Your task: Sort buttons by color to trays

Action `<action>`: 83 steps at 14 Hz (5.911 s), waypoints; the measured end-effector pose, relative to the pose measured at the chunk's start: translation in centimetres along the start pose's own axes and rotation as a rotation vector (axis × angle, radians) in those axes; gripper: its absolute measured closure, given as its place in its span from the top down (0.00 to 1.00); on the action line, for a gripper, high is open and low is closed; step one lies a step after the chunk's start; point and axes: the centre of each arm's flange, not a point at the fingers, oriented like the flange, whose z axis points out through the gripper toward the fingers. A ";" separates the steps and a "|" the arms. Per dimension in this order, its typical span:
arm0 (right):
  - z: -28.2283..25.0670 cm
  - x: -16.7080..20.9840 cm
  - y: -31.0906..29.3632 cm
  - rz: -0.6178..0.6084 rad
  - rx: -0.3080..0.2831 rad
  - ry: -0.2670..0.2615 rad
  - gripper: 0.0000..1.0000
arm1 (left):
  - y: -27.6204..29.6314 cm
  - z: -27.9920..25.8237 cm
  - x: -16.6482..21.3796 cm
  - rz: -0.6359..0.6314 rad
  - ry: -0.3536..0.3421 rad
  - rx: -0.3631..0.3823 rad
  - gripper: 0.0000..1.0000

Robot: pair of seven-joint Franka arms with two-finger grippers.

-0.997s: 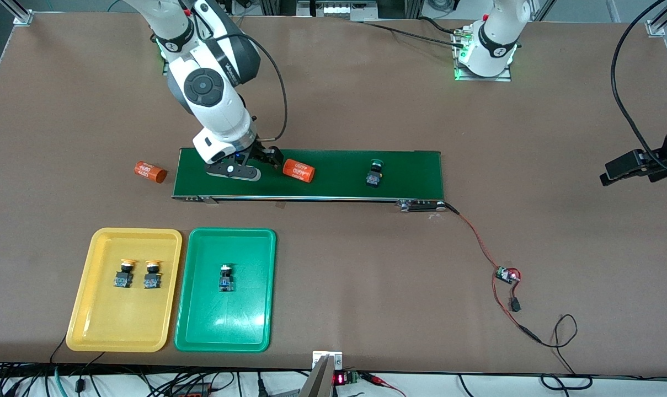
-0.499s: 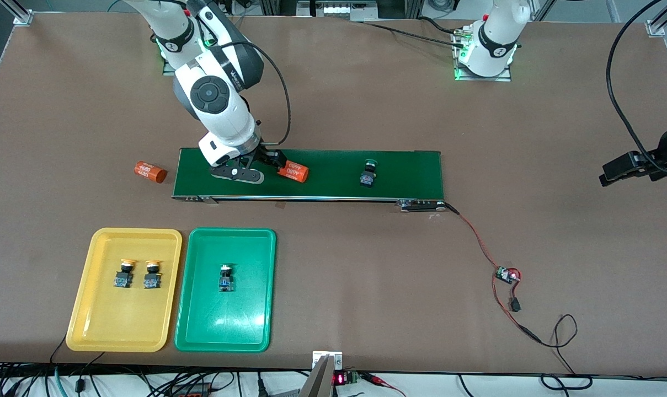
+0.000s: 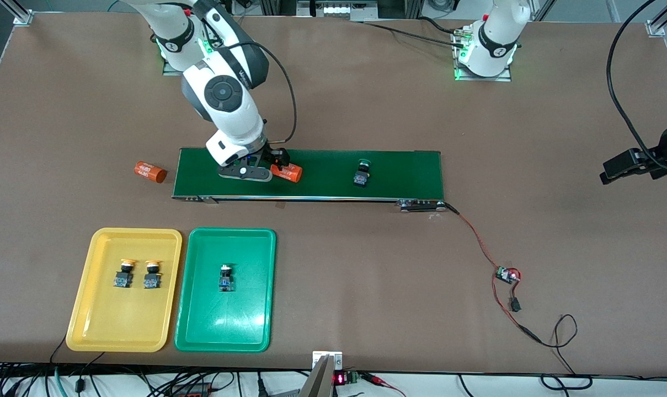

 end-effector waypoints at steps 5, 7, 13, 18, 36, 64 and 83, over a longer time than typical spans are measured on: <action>1.0 -1.0 -1.2 -0.020 -0.003 -0.011 1.00 | 0.2 0.0 0.0 0.007 0.001 -0.002 1.00; 0.9 -0.9 -1.3 -0.012 0.000 -0.009 1.00 | 0.5 0.0 0.0 0.012 0.001 -0.004 1.00; 0.9 -0.7 -1.3 0.001 0.004 -0.006 1.00 | 0.6 0.6 -0.1 0.013 -0.011 -0.003 1.00; 0.9 -0.7 -1.4 0.019 0.010 -0.001 1.00 | 0.6 0.7 -0.1 0.013 -0.015 -0.002 1.00; 0.7 0.1 -1.7 0.027 0.024 0.005 1.00 | 2.5 -0.5 -4.2 0.054 0.008 -0.010 1.00; 2.9 -0.2 -4.9 -0.050 -0.008 0.033 1.00 | 1.4 0.5 -3.8 0.035 -0.016 -0.007 1.00; 7.1 -0.4 -4.7 -0.066 -0.043 -0.018 0.66 | 1.3 0.9 -3.4 0.032 -0.014 -0.007 1.00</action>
